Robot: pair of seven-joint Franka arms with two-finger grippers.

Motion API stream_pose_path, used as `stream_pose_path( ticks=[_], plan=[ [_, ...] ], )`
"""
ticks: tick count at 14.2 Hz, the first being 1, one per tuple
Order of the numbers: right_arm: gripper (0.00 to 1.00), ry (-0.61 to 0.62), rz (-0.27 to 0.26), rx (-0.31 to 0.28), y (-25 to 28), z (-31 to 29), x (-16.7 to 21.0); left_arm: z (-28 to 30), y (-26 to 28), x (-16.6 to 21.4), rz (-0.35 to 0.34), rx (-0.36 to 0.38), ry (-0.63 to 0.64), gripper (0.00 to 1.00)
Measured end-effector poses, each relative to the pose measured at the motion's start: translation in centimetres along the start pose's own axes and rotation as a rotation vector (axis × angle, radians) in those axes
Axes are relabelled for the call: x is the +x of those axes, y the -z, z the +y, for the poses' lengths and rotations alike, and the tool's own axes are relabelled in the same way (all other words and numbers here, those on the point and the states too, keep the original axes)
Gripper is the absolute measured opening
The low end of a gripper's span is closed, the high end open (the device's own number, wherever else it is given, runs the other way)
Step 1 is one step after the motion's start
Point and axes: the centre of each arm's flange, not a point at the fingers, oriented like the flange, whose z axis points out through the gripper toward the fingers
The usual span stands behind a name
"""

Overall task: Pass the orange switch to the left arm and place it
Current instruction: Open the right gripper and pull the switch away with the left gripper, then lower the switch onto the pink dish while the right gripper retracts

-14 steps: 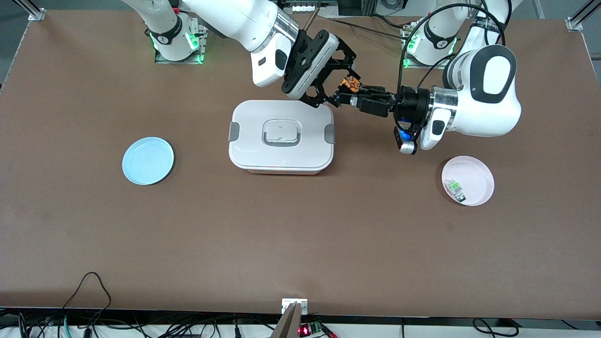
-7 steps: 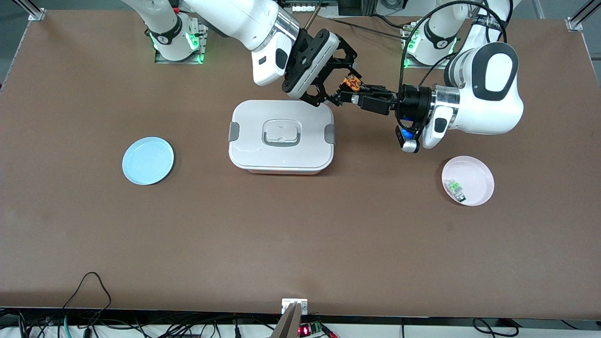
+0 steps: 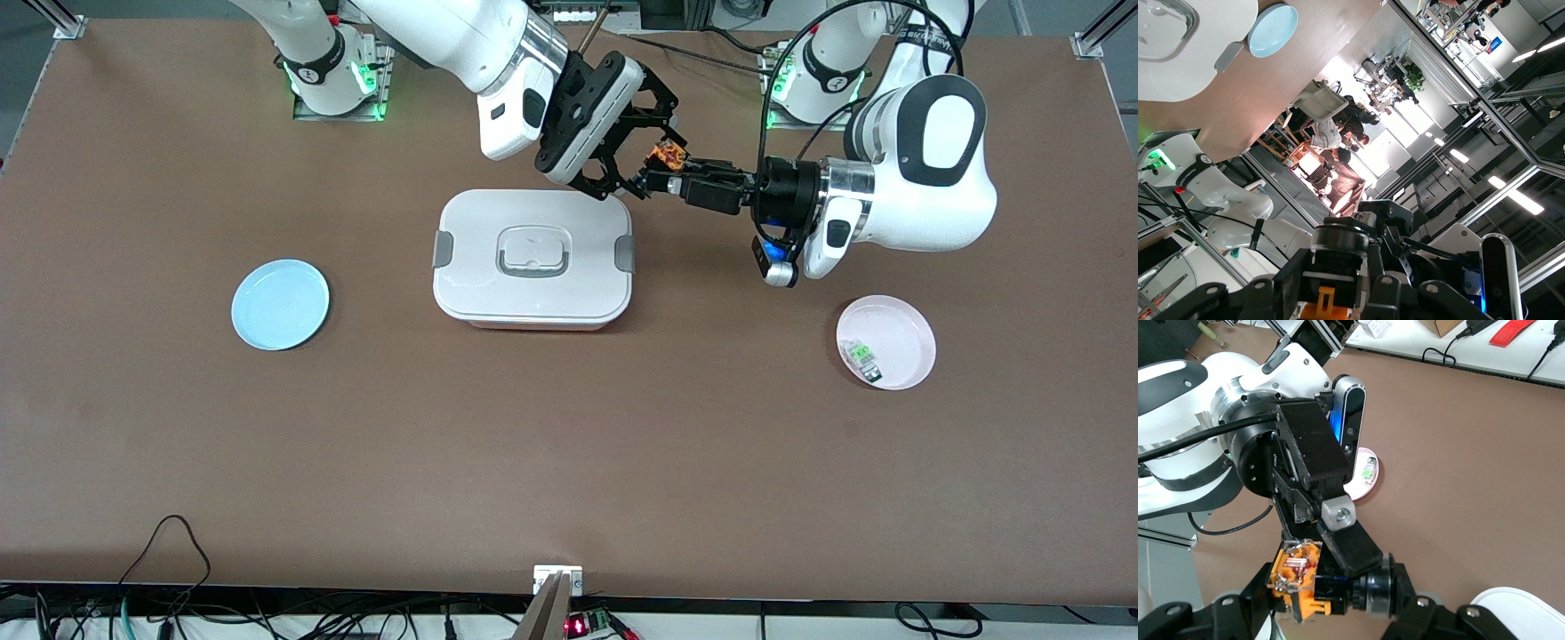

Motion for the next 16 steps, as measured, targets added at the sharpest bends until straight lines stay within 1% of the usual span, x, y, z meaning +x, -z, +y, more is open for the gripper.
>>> stream_pose_path(
  ticks=[1, 2, 3, 4, 7, 8, 9, 11, 13, 14, 16],
  plan=[
    [0.78, 0.001, -0.003, -0.001, -0.1, 0.0, -0.1, 0.1, 0.3, -0.2, 0.009, 0.011, -0.006, 0.4],
    [0.86, 0.002, -0.004, -0.001, -0.1, 0.0, -0.1, 0.3, 0.8, -0.3, 0.02, 0.015, -0.012, 0.4],
    [0.97, 0.002, -0.004, -0.002, -0.1, 0.1, -0.1, 0.4, 1.3, -0.4, 0.028, 0.013, -0.016, 0.4],
    [1.0, 0.002, -0.004, -0.002, -0.1, 0.1, -0.1, 0.5, 1.7, -0.4, 0.033, 0.01, -0.018, 0.4],
    [1.0, 0.002, -0.004, -0.002, -0.1, 0.1, -0.1, 0.7, 2.7, -0.2, 0.048, -0.001, -0.017, 0.4],
    [1.0, 0.002, -0.004, -0.002, -0.1, 0.1, -0.1, 0.7, 3.5, 0.1, 0.063, 0.001, -0.018, 0.4],
    [1.0, 0.002, -0.007, -0.003, -0.1, 0.2, -0.1, 0.5, 4.8, 0.4, 0.09, 0.022, -0.023, 0.4],
    [1.0, -0.007, -0.025, -0.012, -0.3, 1.0, -0.2, -0.2, 8.0, 1.2, 0.16, 0.097, -0.058, 0.4],
    [1.0, -0.038, -0.066, -0.039, -0.5, 3.6, -0.3, -1.3, 10.5, 1.9, 0.213, 0.208, -0.115, 0.4],
    [1.0, -0.068, -0.096, -0.058, -0.3, 6.0, -0.4, -2.0, 11.4, 2.2, 0.238, 0.283, -0.143, 0.4],
    [1.0, -0.136, -0.161, -0.098, 1.1, 12.0, -0.3, -3.8, 13.4, 2.9, 0.283, 0.477, -0.204, 0.4]
  ],
)
